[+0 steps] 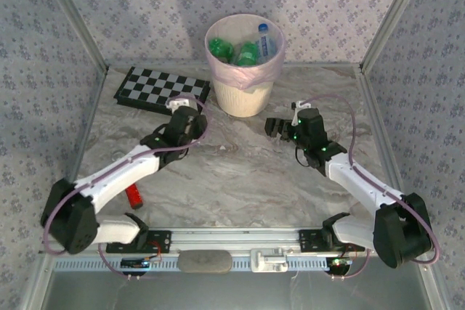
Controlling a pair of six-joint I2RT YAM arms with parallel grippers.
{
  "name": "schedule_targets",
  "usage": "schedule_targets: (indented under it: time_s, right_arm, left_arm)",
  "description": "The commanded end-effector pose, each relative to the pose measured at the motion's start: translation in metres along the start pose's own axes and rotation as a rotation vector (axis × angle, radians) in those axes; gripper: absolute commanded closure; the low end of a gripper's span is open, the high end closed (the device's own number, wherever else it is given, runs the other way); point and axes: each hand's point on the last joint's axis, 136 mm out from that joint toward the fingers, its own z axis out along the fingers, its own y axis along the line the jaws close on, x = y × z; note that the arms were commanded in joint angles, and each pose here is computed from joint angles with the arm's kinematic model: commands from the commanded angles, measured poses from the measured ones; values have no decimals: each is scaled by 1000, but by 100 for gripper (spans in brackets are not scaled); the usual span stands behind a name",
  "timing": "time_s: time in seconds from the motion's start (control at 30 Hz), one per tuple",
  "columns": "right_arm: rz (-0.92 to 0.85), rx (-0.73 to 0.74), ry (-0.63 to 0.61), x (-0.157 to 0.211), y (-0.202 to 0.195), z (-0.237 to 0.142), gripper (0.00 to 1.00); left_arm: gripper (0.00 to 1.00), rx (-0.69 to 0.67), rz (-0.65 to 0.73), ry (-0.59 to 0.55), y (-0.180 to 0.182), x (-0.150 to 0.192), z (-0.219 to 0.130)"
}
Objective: Put the plastic bottles in the bin
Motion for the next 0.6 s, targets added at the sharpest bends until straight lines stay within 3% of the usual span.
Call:
schedule_targets:
  time_s: [0.0,0.27,0.57]
  right_arm:
    - [15,-26,-37,-15,10,-1,1]
    - [16,-42,-26,-11,14,0,1]
    - [11,-50,-23,-9,18,-7,1]
  left_arm:
    - [47,49,6,-124,-4,-42,-24]
    - [47,242,81,-231,-41,-102,-61]
    - [46,426,353,-148,-114,-143,-52]
